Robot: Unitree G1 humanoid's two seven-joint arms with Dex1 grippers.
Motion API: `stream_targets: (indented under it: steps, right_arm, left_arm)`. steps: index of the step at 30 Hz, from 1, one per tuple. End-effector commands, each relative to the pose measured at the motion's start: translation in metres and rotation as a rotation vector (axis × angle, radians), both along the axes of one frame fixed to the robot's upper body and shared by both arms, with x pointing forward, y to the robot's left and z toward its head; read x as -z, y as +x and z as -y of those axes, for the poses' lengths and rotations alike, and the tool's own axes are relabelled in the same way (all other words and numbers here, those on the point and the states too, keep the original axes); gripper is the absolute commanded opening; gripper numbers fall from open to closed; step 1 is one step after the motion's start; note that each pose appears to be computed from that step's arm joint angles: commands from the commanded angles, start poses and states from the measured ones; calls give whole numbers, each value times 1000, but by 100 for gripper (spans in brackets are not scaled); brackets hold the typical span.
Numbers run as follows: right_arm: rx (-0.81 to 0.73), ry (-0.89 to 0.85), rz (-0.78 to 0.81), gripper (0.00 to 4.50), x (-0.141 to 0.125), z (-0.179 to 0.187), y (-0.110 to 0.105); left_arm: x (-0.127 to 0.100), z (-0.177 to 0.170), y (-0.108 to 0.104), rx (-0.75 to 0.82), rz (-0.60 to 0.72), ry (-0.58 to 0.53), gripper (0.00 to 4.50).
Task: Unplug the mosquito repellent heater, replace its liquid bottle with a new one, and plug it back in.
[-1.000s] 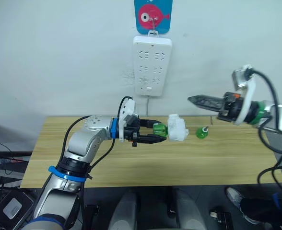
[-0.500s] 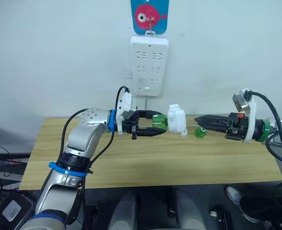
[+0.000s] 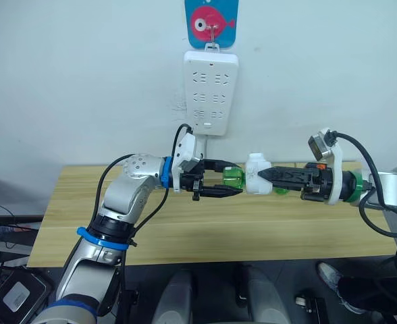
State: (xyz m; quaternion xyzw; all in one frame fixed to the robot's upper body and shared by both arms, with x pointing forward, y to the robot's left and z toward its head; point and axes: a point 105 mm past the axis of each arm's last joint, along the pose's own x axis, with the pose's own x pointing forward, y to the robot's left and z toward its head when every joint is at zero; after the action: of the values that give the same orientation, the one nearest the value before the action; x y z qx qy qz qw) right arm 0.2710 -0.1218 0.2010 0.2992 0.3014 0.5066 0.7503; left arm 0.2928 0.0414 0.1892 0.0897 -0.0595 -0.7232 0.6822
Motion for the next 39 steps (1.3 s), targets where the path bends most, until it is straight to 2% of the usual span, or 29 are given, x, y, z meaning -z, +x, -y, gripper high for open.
stream_targets:
  steps: [1, 3, 4, 6, 8, 9, 15, 17, 18, 22, 23, 26, 30, 39]
  right_arm:
    - [-52, 47, 29, 449, -12, -6, -6]
    - [-61, 43, 29, 449, -11, -7, -8]
    - [-62, 41, 26, 432, -10, -7, -8]
    - [-64, 41, 24, 394, -9, -7, -9]
    - [-64, 48, 25, 323, -10, -8, -9]
    - [-62, 51, 26, 302, -10, -8, -9]
    - [-36, 55, 32, 302, -10, -10, -4]
    - [12, 36, 30, 302, -7, -9, 1]
    - [40, 21, 30, 302, -4, -7, 4]
    - [211, -103, 42, 302, 16, 2, 23]
    - [230, -115, 46, 302, 18, 3, 24]
    - [269, -188, 75, 302, 22, 0, 28]
    - [303, -231, 86, 302, 22, -6, 29]
    - [309, -276, 98, 302, 20, -15, 27]
  left_arm:
    - [-13, 5, -5, 31, 43, -33, 228]
    - [-12, 6, -5, 29, 41, -34, 228]
    - [-12, 6, -5, 28, 41, -34, 228]
    - [-12, 6, -5, 27, 39, -34, 228]
    - [-11, 6, -5, 27, 36, -32, 228]
    - [-11, 6, -5, 28, 34, -31, 228]
    - [-2, 4, 3, -21, 70, 34, 228]
    - [0, 2, 6, -40, 93, 54, 300]
    - [1, 0, 7, -54, 104, 69, 321]
    - [14, -8, 20, -155, 240, 229, 440]
    - [16, -9, 22, -170, 255, 251, 450]
    - [19, -7, 28, -227, 378, 322, 450]
    - [23, 2, 35, -305, 494, 365, 450]
    - [27, 22, 39, -351, 553, 383, 450]
